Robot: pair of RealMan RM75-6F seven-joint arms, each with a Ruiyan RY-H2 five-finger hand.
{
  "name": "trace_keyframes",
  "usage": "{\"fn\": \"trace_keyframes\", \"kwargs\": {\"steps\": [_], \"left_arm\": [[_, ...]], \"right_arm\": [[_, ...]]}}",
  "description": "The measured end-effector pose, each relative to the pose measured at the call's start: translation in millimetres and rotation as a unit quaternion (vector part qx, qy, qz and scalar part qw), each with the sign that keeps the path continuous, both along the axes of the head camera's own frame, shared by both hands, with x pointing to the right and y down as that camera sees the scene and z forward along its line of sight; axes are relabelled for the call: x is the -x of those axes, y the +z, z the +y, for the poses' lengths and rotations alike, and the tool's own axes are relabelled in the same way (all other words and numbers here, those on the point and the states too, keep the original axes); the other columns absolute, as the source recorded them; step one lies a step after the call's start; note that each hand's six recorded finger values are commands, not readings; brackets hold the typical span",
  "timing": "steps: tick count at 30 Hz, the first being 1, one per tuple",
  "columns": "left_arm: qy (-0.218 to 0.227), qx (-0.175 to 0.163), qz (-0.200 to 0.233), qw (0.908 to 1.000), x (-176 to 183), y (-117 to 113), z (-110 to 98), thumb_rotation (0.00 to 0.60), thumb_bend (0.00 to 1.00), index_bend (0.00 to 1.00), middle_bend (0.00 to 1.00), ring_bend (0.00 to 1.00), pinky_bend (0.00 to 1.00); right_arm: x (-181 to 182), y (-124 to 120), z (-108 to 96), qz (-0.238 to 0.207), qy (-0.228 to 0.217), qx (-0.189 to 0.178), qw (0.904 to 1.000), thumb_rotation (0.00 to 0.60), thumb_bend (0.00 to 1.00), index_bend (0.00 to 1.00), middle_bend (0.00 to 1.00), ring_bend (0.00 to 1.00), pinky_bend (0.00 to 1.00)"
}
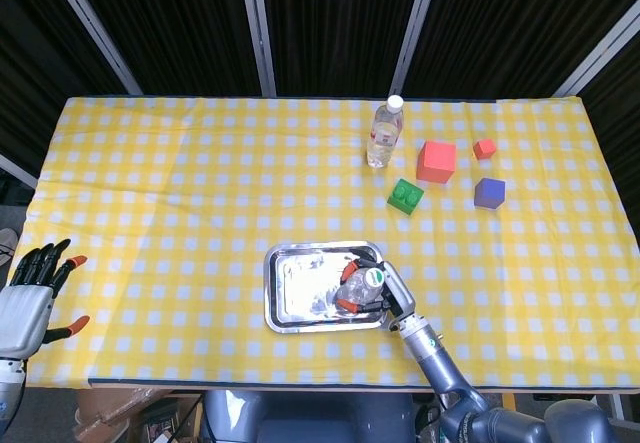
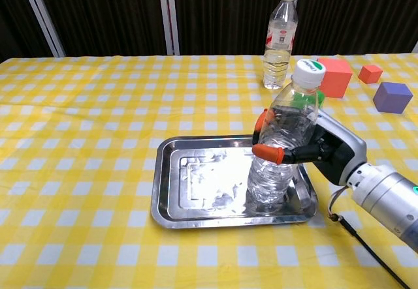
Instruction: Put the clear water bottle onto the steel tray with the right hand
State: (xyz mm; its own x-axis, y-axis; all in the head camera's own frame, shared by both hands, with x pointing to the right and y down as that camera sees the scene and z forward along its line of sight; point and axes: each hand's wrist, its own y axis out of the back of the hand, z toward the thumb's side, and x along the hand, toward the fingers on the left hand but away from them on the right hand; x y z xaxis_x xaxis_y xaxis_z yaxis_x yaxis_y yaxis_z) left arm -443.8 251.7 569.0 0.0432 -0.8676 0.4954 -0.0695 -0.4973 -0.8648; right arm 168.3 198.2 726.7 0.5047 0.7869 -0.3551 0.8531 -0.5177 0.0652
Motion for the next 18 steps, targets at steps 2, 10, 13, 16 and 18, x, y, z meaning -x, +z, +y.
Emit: {"fn": "trace_keyframes", "kwargs": {"steps": [2, 10, 13, 16, 18], "left_arm": [[0.000, 0.001, 0.000, 1.0000, 0.0, 0.3, -0.1, 0.600, 0.18, 0.19, 0.01, 0.00, 0.00], [0.001, 0.001, 0.003, 1.0000, -1.2, 0.0, -0.2, 0.600, 0.18, 0.19, 0.01, 0.00, 0.00], [0.001, 0.002, 0.005, 1.0000, -1.7, 0.5, -0.2, 0.600, 0.18, 0.19, 0.01, 0.00, 0.00], [0.002, 0.003, 0.007, 1.0000, -2.0, 1.1, -0.3, 0.600, 0.18, 0.19, 0.01, 0.00, 0.00], [0.001, 0.004, 0.008, 1.0000, -1.8, 1.3, -0.7, 0.600, 0.18, 0.19, 0.01, 0.00, 0.00]], "right_arm": [[1.7, -1.3, 1.5, 0.005, -0.005, -0.008, 0.9999, 0.600, 0.32, 1.00, 0.81, 0.55, 0.12], [11.6, -2.0, 7.8, 0.052, -0.058, -0.040, 0.9961, 0.600, 0.29, 0.50, 0.49, 0.36, 0.01], [19.8, 0.0, 13.5, 0.063, -0.093, -0.031, 0.9932, 0.600, 0.23, 0.32, 0.38, 0.32, 0.00], [27.6, -0.5, 16.9, 0.070, -0.122, -0.017, 0.9899, 0.600, 0.21, 0.23, 0.30, 0.29, 0.00], [31.8, -2.1, 18.3, 0.072, -0.133, -0.007, 0.9885, 0.600, 0.20, 0.21, 0.29, 0.28, 0.00]]}}
